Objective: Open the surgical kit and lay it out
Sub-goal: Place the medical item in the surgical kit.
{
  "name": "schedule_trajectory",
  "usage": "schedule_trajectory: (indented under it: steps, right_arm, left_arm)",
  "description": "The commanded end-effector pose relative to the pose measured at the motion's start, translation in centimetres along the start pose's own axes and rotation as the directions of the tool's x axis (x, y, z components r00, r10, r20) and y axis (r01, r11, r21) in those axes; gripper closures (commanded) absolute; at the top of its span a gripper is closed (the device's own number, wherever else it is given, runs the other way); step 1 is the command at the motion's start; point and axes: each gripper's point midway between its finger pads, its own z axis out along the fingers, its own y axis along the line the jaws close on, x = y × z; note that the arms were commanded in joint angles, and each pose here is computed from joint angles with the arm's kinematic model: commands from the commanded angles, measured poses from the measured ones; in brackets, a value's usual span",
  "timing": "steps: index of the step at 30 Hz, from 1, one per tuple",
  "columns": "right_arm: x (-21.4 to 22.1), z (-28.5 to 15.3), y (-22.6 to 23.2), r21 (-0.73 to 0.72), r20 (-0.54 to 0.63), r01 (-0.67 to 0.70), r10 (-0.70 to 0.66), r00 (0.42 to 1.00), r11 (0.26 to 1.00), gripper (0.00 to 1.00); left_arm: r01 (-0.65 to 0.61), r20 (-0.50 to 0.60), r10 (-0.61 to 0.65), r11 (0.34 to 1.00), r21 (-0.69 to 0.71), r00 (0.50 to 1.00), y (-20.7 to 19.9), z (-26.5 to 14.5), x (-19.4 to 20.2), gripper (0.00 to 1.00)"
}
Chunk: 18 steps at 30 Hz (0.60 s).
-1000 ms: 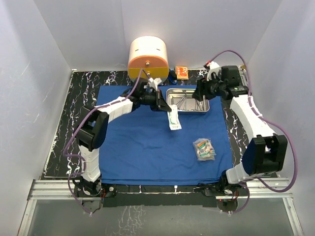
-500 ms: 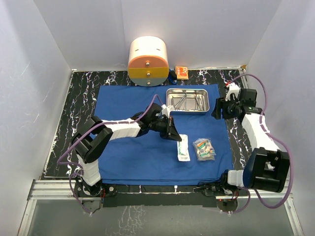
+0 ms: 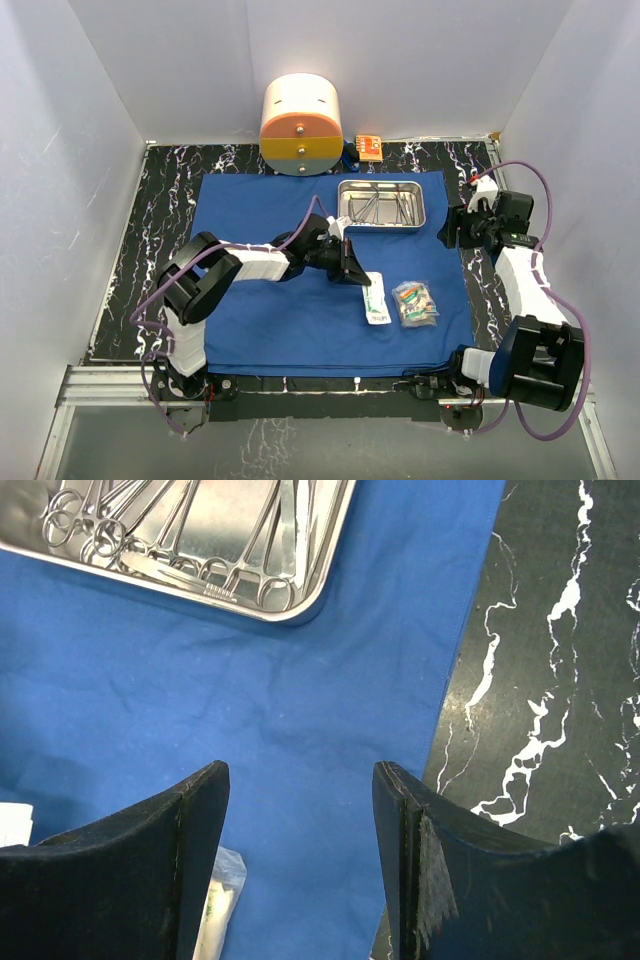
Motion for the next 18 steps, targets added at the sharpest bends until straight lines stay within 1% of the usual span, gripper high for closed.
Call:
schedule_trajectory:
  steps: [1,8,14,18]
  right_arm:
    - [-2.2,-0.1,-0.8,0.018,0.084,0.029,-0.031,0.996,0.999,0.42]
    - [-1.7,0.0,-1.0,0.006,0.083,0.021,-0.022,0.996,1.000,0.42]
    - [-1.4,0.2,-1.0,0.001,0.074,0.016,-0.016,0.997,1.000,0.42]
    - [-1.5,0.0,-0.8,-0.005,0.080,0.018,-0.018,0.997,1.000,0.42]
  left_arm:
    - [0.001,-0.008,-0.001,1.000,0.026,1.000,-0.4,1.2,-0.3,1.00]
    - [-0.026,-0.041,0.028,0.998,0.054,0.999,-0.1,2.7,-0.4,1.00]
    - [-0.022,-0.060,0.023,0.999,0.030,0.998,0.8,3.3,0.3,1.00]
    - [-0.028,-0.066,0.029,1.000,0.013,0.997,1.4,3.5,0.4,0.98]
